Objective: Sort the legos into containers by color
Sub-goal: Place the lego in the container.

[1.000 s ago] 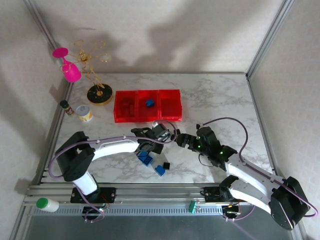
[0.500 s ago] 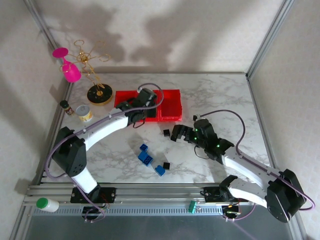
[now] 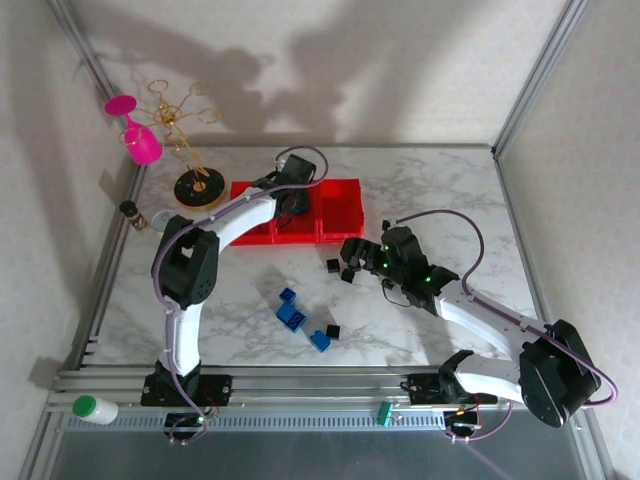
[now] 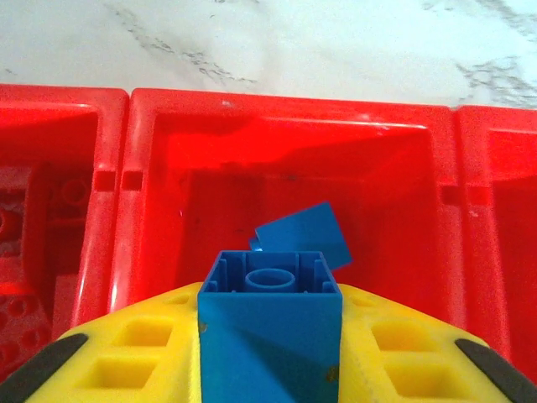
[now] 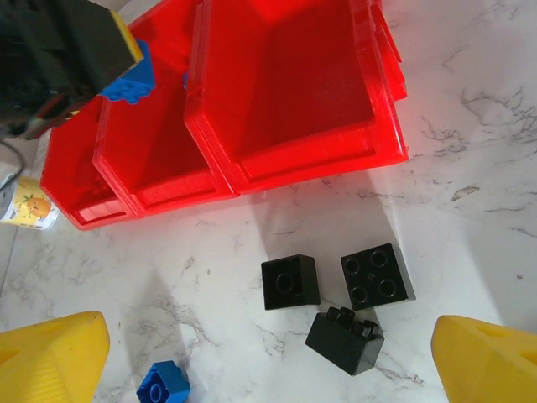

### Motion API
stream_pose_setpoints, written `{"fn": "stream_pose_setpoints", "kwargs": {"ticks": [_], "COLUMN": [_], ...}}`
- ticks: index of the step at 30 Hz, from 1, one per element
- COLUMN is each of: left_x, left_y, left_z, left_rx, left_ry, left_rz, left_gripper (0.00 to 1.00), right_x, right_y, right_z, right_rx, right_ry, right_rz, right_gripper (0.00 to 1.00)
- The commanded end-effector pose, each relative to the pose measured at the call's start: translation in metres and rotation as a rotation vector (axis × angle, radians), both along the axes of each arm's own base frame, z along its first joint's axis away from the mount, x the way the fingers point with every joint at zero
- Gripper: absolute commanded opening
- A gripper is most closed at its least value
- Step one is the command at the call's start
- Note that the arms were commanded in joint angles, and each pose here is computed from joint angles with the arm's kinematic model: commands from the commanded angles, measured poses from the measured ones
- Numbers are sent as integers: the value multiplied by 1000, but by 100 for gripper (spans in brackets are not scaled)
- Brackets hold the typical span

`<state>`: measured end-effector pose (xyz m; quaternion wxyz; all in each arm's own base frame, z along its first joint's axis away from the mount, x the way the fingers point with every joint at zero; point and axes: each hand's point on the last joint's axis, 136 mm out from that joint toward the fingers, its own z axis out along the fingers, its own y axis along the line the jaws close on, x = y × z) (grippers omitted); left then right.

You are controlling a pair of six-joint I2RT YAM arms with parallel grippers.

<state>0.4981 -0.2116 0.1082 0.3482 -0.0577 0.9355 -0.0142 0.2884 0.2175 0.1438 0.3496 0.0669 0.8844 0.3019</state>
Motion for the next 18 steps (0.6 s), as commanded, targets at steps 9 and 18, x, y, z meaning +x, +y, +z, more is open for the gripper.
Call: {"fn": "stream_pose_setpoints", "kwargs": {"ticks": [9,18], "left_x": [7,-34], "left_y": [11,8], "left_z": [19,78], "left_rx": [68,-43], "left_ry": [-26,-89], "left_rz": [12,-40], "left_gripper": [52,52], "right_x": [4,-3], "right_y": [-6,-4], "right_z": [12,9], "right_rx": [23,2], "right_ry": [-29,-25], "right_rz": [-21,28], "right_gripper": [99,99]}}
